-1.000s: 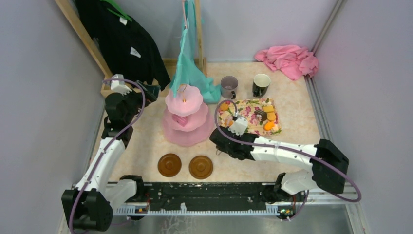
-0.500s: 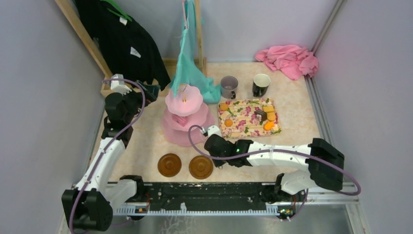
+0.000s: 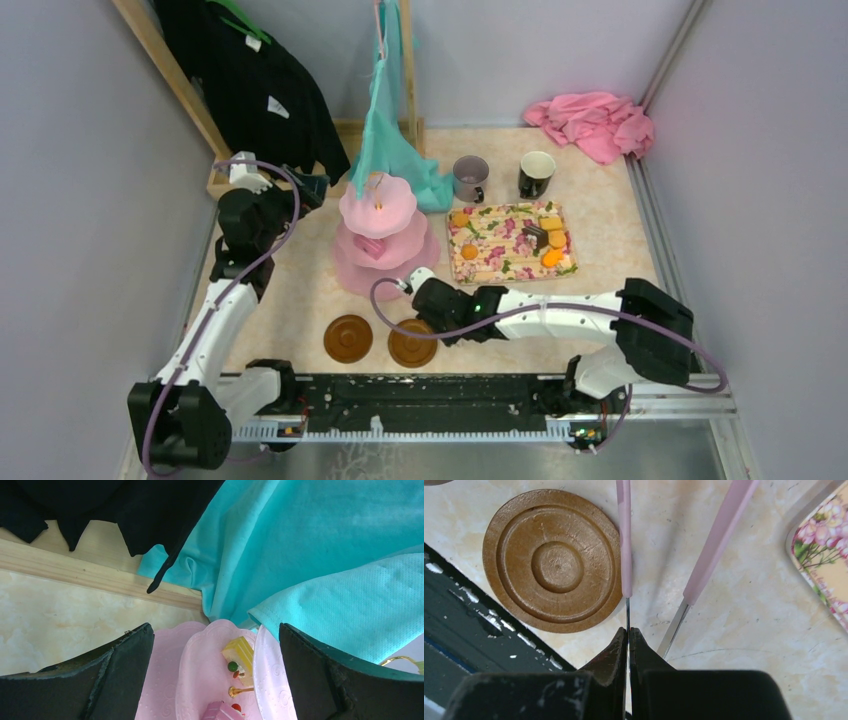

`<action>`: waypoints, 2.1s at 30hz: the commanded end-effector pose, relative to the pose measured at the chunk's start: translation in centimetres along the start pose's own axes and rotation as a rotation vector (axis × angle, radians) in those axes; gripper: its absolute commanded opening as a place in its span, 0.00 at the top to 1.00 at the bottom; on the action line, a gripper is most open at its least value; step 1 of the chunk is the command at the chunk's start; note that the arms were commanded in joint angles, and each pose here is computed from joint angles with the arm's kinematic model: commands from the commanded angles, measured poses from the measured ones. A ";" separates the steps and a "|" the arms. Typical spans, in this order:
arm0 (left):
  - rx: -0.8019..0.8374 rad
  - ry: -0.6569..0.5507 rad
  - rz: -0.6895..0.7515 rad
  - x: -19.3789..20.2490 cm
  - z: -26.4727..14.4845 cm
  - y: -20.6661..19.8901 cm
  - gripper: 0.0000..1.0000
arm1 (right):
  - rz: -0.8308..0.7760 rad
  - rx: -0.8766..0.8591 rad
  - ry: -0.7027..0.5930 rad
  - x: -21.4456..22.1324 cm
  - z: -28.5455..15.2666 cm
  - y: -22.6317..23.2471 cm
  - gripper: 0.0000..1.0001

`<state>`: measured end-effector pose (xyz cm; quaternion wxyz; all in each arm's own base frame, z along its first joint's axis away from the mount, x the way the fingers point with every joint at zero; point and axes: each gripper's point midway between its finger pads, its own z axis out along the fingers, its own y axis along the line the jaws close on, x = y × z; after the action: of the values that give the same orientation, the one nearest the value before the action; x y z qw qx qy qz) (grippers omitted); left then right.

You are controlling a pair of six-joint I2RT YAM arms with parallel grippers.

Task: Serve the afternoon tea
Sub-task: Adjust the clamp at the center of the board, then pick up the clamp from the center of the board.

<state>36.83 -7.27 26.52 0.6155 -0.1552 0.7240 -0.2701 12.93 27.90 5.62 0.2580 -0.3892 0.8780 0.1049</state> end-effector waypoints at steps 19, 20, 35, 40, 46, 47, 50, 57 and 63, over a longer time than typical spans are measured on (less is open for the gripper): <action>-0.009 -0.004 0.027 -0.2 0.4 0.4 0.01 | -0.069 0.041 -0.124 -6.4 3.4 -2.0 1.00; -0.009 -0.003 0.027 -0.2 0.4 0.4 0.01 | -0.067 0.039 -0.125 -6.5 3.4 -2.0 0.99; -0.010 -0.013 0.027 -0.4 0.5 0.5 0.01 | -0.024 0.041 -0.242 -8.1 0.7 -2.6 0.49; 0.046 -0.049 0.031 -0.8 0.5 -0.4 0.01 | 0.016 0.056 -0.347 -8.9 -1.2 -3.4 0.48; 0.077 -0.120 0.008 -1.6 0.4 -0.8 0.01 | 0.056 0.077 -0.387 -7.9 -1.6 -4.2 0.48; 0.073 -0.128 0.000 -1.7 0.4 -0.8 0.01 | 0.070 0.080 -0.389 -7.7 -1.5 -4.3 0.48; 0.075 -0.132 -0.002 -1.8 1.0 -0.8 0.01 | 0.092 0.073 -0.379 -7.2 -1.0 -4.1 0.46; 0.068 -0.111 0.057 -1.7 2.1 -1.3 0.01 | 0.082 0.080 -0.333 -5.9 0.6 -4.1 0.40; 0.035 -0.139 0.078 -2.0 1.8 -0.8 0.01 | 0.064 0.090 -0.287 -4.8 2.0 -4.1 0.39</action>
<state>38.76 -7.66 26.37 0.6496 -0.1408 0.6997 -0.2619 18.54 28.43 6.83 0.3828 -0.3418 0.8487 0.1281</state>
